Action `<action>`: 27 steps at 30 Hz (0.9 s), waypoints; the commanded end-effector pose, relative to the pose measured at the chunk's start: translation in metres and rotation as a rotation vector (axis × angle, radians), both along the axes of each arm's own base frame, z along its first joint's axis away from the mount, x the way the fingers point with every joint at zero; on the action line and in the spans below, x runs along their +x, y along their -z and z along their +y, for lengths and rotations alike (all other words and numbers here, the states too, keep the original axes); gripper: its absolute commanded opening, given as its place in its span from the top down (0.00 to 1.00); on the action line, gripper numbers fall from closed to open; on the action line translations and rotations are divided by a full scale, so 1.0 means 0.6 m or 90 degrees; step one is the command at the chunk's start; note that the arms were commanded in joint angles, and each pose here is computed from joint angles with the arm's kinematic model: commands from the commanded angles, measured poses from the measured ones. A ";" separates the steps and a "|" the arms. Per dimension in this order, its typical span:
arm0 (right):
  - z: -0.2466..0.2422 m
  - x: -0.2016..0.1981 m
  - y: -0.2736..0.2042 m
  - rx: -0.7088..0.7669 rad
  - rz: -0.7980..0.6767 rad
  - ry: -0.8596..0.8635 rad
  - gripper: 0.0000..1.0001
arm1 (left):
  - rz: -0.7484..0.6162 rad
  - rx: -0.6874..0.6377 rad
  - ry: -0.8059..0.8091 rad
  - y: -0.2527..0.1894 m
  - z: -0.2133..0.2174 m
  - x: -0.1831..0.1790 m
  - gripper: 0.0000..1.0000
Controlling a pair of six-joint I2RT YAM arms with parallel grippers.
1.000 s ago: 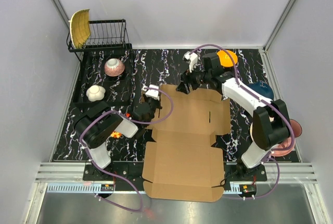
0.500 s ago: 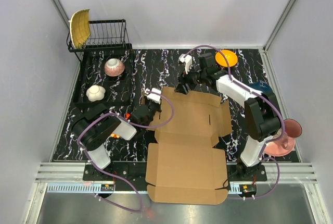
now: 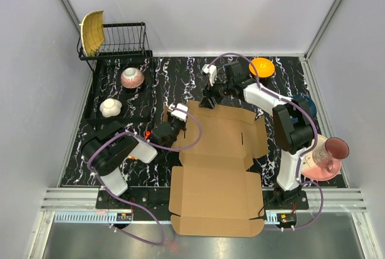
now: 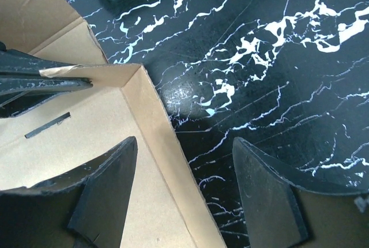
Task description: Fold the paper box
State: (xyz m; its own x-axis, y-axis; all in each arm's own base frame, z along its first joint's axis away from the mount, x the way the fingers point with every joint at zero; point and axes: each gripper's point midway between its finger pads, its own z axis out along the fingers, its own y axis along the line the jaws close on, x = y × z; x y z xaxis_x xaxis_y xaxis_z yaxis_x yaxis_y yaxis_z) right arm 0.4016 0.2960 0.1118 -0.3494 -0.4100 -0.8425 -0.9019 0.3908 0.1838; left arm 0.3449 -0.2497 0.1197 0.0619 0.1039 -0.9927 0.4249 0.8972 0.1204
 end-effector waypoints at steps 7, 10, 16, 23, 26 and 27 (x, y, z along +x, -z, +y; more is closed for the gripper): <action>0.023 -0.012 0.012 0.019 0.042 -0.058 0.31 | -0.199 -0.151 0.017 -0.170 -0.002 -0.014 1.00; 0.024 -0.018 0.024 0.021 0.063 -0.061 0.38 | -0.200 -0.149 0.010 -0.171 -0.001 -0.011 1.00; 0.028 -0.033 0.047 0.006 0.086 -0.060 0.67 | -0.197 -0.154 0.001 -0.169 0.000 -0.005 1.00; 0.018 -0.031 0.020 -0.007 0.060 -0.029 0.85 | -0.192 -0.163 -0.045 -0.169 0.016 0.006 0.97; 0.005 -0.023 -0.005 -0.021 0.024 0.000 0.90 | -0.192 -0.163 -0.094 -0.177 0.035 0.016 0.87; 0.004 -0.023 -0.013 -0.024 0.013 0.004 0.90 | -0.187 -0.161 -0.117 -0.176 0.044 0.020 0.84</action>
State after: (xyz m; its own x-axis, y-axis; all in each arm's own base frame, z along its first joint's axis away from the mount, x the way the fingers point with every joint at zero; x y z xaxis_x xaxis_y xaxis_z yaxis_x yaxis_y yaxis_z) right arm 0.3826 0.3046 0.0845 -0.4257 -0.4396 -0.7909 -0.8944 0.3368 0.2942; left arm 0.3483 -0.2375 0.1143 0.0474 0.1557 -0.9867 0.3637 0.9173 0.1622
